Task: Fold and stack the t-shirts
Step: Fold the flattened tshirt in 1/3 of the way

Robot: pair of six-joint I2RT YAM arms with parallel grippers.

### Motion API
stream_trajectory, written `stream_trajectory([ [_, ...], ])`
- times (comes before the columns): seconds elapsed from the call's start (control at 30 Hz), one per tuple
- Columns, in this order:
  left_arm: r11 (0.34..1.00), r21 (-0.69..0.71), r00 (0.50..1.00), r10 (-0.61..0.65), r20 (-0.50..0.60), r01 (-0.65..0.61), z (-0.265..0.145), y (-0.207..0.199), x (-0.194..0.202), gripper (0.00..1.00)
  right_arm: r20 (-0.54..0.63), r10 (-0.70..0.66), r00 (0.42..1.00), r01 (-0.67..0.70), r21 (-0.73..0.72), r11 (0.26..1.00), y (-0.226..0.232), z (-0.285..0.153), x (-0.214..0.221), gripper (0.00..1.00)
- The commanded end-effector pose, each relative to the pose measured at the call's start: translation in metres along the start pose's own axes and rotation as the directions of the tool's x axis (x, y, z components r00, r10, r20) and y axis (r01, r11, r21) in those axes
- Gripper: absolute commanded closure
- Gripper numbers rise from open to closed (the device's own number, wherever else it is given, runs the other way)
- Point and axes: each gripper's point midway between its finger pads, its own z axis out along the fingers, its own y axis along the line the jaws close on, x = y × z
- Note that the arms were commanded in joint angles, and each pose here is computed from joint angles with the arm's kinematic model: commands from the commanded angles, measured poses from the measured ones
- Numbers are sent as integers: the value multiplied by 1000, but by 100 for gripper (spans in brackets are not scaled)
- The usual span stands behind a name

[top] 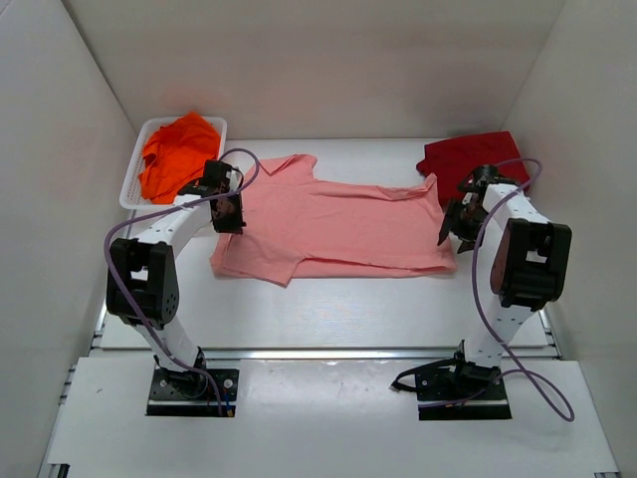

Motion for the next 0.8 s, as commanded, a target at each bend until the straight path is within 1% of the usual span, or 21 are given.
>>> stream_trajectory([
  [0.0, 1000, 22, 996, 1, 92, -3, -12, -3, -26, 100, 25, -3, 1000, 3, 2, 1000, 4, -6, 4, 46],
  [0.07, 1000, 20, 996, 1, 88, -2, -12, -2, -23, 100, 29, -8, 1000, 7, 32, 999, 3, -9, 9, 45],
  [0.1, 1000, 23, 996, 7, 88, -9, -12, -5, -22, 100, 54, -9, 999, 7, 39, 999, 5, -12, 6, 44],
  [0.27, 1000, 24, 997, 12, 77, -13, -13, -4, -17, 100, 45, -5, 999, 3, 46, 999, 2, -19, 21, 39],
  [0.33, 999, 27, 996, 16, 89, -18, -13, -6, -19, 100, 38, -1, 999, 0, 42, 999, 0, -19, 28, 39],
  [0.37, 999, 29, 995, 11, 98, -14, -17, -6, -20, 100, 30, 3, 1000, -4, 33, 999, 0, -17, 34, 42],
  [0.4, 1000, 24, 995, 12, 95, -14, -18, -4, -18, 100, 28, 14, 1000, -14, 6, 1000, 1, -15, 38, 49],
  [0.43, 1000, 24, 995, 6, 98, -8, -20, -1, -19, 100, 21, 18, 1000, -18, 13, 1000, -2, -14, 40, 49],
  [0.5, 1000, 23, 995, 9, 98, -12, -21, -2, -17, 100, 27, 21, 999, -22, 33, 999, -5, -14, 42, 48],
  [0.57, 1000, 23, 995, 6, 99, -9, -22, -2, -14, 100, 8, 31, 999, -31, 28, 999, -7, -8, 49, 46],
  [0.67, 1000, 28, 995, 11, 101, -14, -24, -2, -14, 100, 13, 43, 999, -43, 10, 999, -8, -10, 48, 42],
  [0.77, 1000, 27, 995, 10, 95, -13, -25, -3, -11, 100, 1, 47, 999, -47, -6, 999, -6, -7, 53, 43],
])
